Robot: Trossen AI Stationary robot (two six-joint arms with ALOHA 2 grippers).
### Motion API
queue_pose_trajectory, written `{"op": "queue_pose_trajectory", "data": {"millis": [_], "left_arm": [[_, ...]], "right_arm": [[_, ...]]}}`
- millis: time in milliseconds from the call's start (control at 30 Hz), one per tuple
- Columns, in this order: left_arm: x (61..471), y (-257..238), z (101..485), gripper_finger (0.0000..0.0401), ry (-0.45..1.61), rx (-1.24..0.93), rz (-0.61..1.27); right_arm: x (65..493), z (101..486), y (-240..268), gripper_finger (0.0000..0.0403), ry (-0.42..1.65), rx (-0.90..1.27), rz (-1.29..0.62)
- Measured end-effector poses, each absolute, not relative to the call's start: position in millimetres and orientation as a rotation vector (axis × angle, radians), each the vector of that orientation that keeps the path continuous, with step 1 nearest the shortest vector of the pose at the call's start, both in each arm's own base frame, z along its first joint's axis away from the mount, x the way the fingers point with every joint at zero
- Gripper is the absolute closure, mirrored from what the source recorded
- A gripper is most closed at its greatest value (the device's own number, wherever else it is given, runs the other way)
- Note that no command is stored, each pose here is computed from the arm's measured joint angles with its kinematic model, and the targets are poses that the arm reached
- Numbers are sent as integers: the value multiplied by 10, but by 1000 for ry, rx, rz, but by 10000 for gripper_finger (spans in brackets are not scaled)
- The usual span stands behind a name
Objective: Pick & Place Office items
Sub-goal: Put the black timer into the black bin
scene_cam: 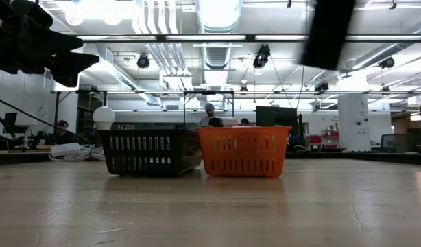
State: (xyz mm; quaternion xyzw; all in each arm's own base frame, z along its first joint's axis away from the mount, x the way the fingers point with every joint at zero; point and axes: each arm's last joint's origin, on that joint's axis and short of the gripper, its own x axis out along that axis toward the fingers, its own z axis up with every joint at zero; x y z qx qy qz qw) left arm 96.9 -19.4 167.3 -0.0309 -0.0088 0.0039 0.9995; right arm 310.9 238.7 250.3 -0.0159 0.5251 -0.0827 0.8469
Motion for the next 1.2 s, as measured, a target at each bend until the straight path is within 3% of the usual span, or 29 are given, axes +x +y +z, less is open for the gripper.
{"op": "queue_pose_trajectory", "data": {"millis": [267, 500, 800, 1200], "left_arm": [[969, -194, 1672, 149, -18, -62, 8], [969, -194, 1673, 149, -18, -62, 8], [969, -194, 1673, 148, -18, -62, 8], [969, -194, 1672, 149, -18, -62, 8]], "right_arm": [[3478, 2858, 1858, 338, 866, 62, -269], [3822, 2915, 1357, 338, 740, 194, -384], [4193, 2587, 1073, 338, 671, 208, -420], [4404, 2135, 928, 337, 784, 274, -364]]}}
